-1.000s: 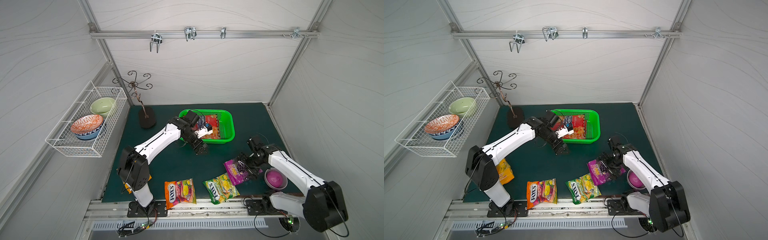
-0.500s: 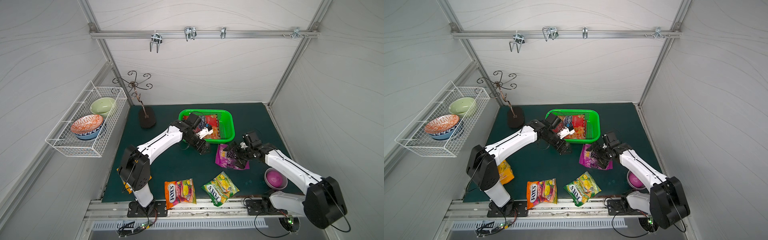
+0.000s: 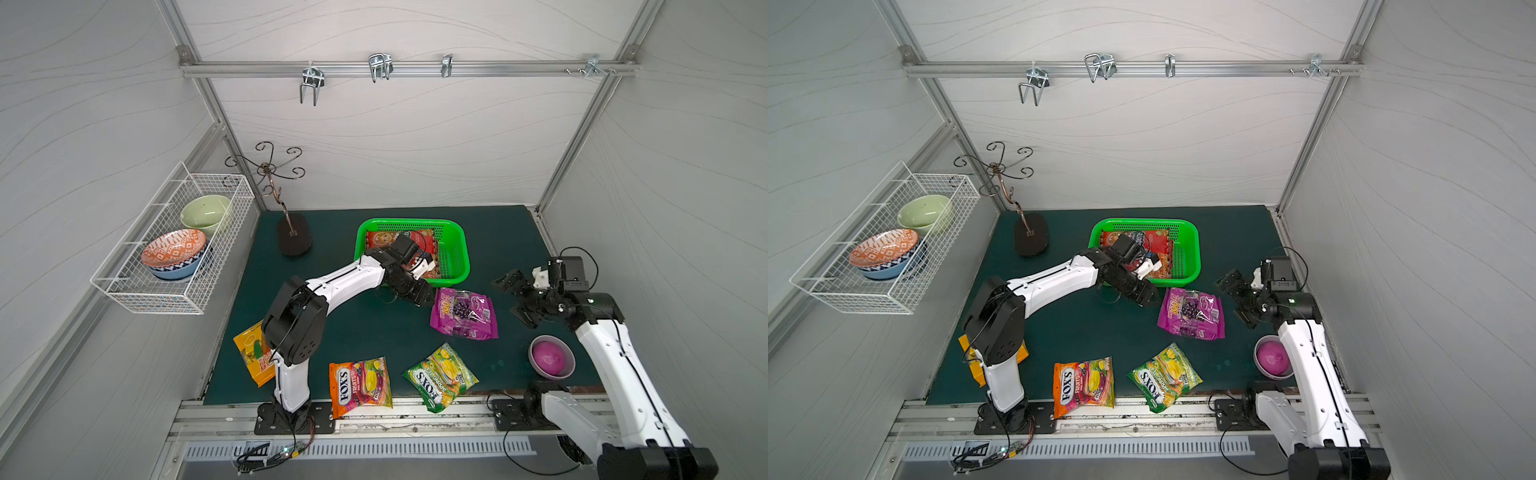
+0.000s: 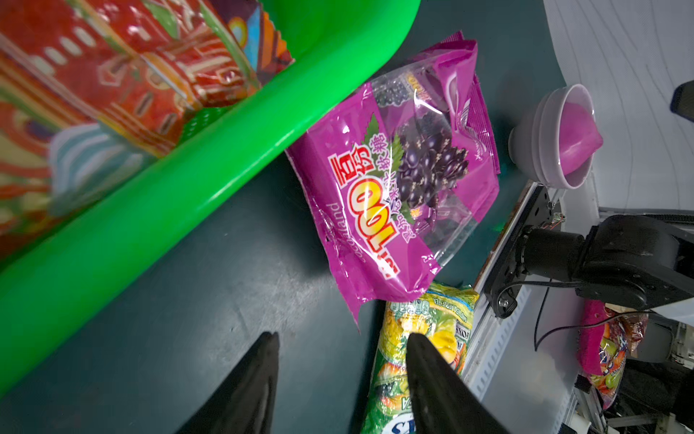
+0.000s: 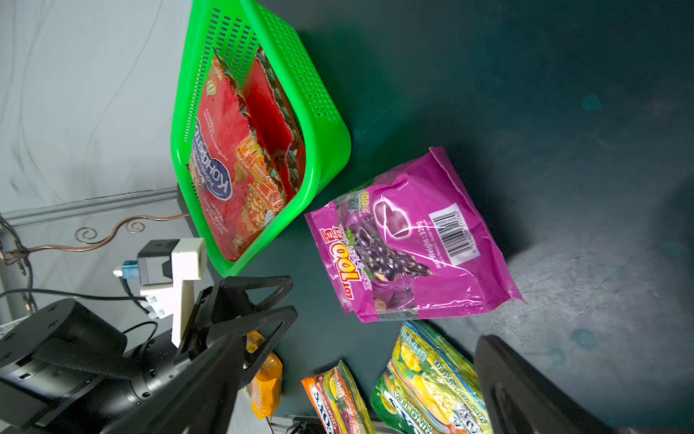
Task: Put the candies in the basket
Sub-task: Pick up the candy at the center of the board.
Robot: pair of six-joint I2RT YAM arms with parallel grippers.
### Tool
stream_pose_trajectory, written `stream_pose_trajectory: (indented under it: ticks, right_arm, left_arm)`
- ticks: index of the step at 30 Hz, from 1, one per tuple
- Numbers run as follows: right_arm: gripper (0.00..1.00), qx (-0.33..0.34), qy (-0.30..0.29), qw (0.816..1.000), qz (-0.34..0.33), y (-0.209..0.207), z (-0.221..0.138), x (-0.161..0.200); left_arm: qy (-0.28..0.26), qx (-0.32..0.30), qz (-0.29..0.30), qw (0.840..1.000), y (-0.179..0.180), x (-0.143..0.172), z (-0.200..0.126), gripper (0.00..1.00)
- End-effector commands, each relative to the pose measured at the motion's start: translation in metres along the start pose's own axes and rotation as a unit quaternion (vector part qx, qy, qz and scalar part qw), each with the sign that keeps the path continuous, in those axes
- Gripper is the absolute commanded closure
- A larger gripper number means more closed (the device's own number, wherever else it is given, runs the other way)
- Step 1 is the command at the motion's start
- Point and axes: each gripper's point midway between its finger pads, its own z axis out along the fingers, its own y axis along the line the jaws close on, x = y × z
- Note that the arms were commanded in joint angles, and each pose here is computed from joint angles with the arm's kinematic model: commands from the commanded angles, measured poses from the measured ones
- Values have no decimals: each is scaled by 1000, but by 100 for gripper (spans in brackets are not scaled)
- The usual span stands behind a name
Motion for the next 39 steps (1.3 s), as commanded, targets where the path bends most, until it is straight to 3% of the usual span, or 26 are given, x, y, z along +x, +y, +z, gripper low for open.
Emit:
stream_pose_trajectory:
  ticks: [1,14,17,31,34,39]
  right_arm:
    - [1,5,-1,1000,-23,2,-7,-1]
    - [1,5,-7,1000,-23,3,-7,-4]
    - [1,5,-6,1000,-22,2,-7,-3]
    - [1,33,-1,999,-14,-14,3,-1]
    - [1,57,3,998,-15,-27,10,0]
    - [3,56,32,998,18,-53,31,3]
  left_arm:
    - [-22,19,10,1000,-13,-22,8,49]
    - [-12,1,-10,1000,-5,-27,37,53]
    - [-12,-11,-19,1000,2,-27,40,61]
    - [2,-43,-32,999,12,-24,54,71]
    - [5,-49,-34,998,14,-25,56,86]
    - [11,-46,-34,998,14,-26,58,88]
